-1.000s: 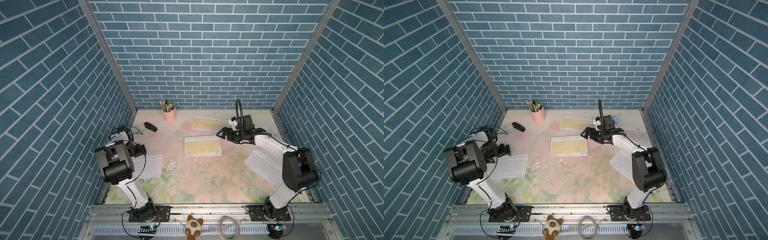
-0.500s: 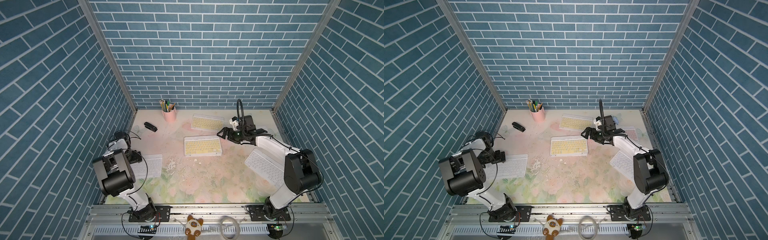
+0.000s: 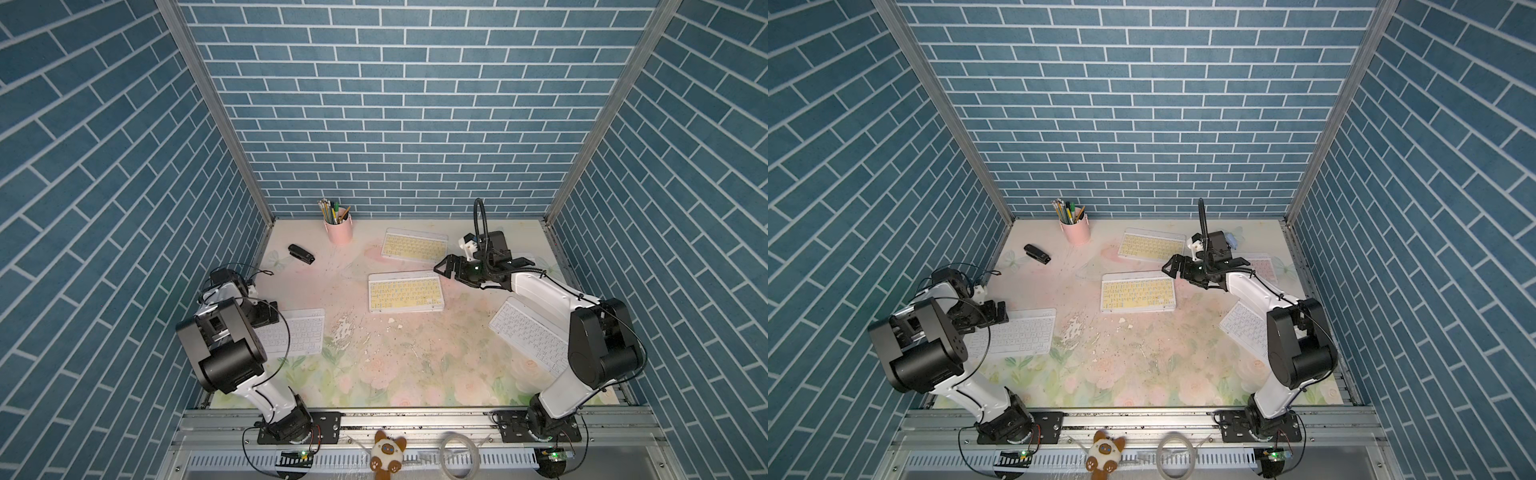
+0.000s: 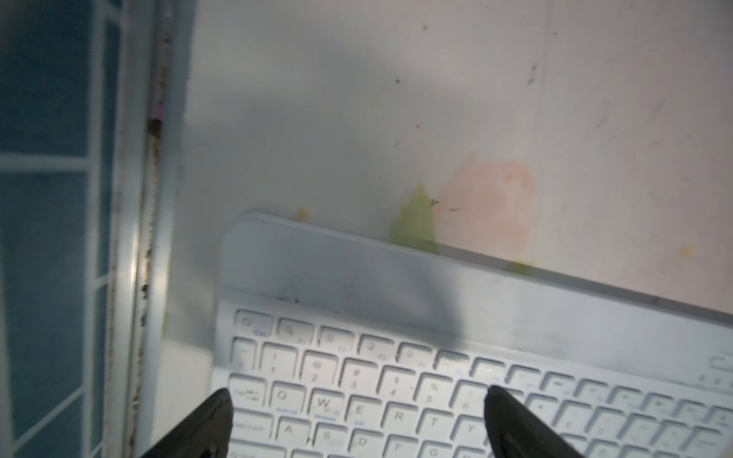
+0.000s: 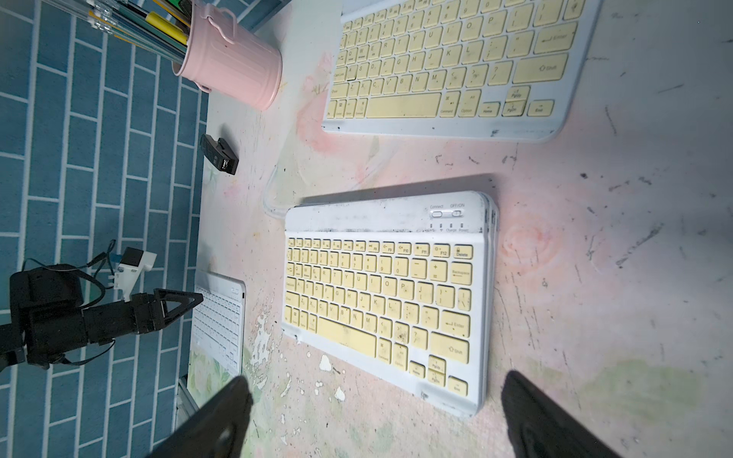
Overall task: Stack the numeric keypads
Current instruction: Move the numeric keypad to the center of the board.
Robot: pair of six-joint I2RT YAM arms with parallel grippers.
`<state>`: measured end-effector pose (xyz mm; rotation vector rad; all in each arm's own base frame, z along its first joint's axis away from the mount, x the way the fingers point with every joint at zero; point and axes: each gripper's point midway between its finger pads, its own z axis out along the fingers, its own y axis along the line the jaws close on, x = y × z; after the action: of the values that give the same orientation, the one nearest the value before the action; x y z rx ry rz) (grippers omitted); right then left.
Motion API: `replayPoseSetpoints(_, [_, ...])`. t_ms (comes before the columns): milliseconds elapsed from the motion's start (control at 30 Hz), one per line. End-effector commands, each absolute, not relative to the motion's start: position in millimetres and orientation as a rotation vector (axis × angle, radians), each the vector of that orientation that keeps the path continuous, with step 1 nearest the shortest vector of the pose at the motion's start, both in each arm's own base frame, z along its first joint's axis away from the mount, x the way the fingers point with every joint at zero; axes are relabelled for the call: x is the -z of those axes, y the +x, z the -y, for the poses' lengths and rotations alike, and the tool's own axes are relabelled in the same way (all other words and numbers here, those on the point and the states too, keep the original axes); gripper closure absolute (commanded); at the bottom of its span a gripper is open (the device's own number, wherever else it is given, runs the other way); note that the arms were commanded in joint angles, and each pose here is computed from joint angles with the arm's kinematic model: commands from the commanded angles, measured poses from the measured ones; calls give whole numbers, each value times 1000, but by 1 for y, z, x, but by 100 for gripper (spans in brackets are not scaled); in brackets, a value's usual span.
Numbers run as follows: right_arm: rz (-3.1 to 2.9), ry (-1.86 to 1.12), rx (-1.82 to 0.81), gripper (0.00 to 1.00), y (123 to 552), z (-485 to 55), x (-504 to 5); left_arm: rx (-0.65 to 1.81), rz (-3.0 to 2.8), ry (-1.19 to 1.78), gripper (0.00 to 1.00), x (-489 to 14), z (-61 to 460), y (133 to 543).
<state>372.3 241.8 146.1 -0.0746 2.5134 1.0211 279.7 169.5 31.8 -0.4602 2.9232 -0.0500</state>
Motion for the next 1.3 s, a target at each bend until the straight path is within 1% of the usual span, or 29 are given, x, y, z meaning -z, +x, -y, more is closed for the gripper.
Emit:
replayPoseSetpoints(0, [-2491,-56,-1036,1,373,-240,-153,254,-2910,-466,0,-30,-163,282])
replayPoseSetpoints(233, [-2503,-34,-1039,1,376,-237,-148,131,-2957,-460,0,-23,-183,275])
replayPoseSetpoints(367, [-2514,-19,-1060,1,378,-239,-141,177,-2968,-493,0,-18,-186,271])
replayPoseSetpoints(567, [-2521,1,-1080,1,382,-240,-133,101,-2950,-496,0,-32,-193,266])
replayPoseSetpoints(633, [-2513,4,-1084,1,383,-239,-136,93,-2963,-506,1,-30,-193,262])
replayPoseSetpoints(833, [-2479,36,-1088,1,384,-228,-147,113,-3061,-497,0,-11,-184,256])
replayPoseSetpoints(967, [-2460,45,-1107,1,384,-226,-153,100,-3090,-476,0,-7,-180,254])
replayPoseSetpoints(1100, [-2439,54,-1103,1,385,-221,-161,141,-3101,-467,1,0,-175,257])
replayPoseSetpoints(1267, [-2431,69,-1108,1,388,-218,-162,125,-3190,-313,0,9,-148,264])
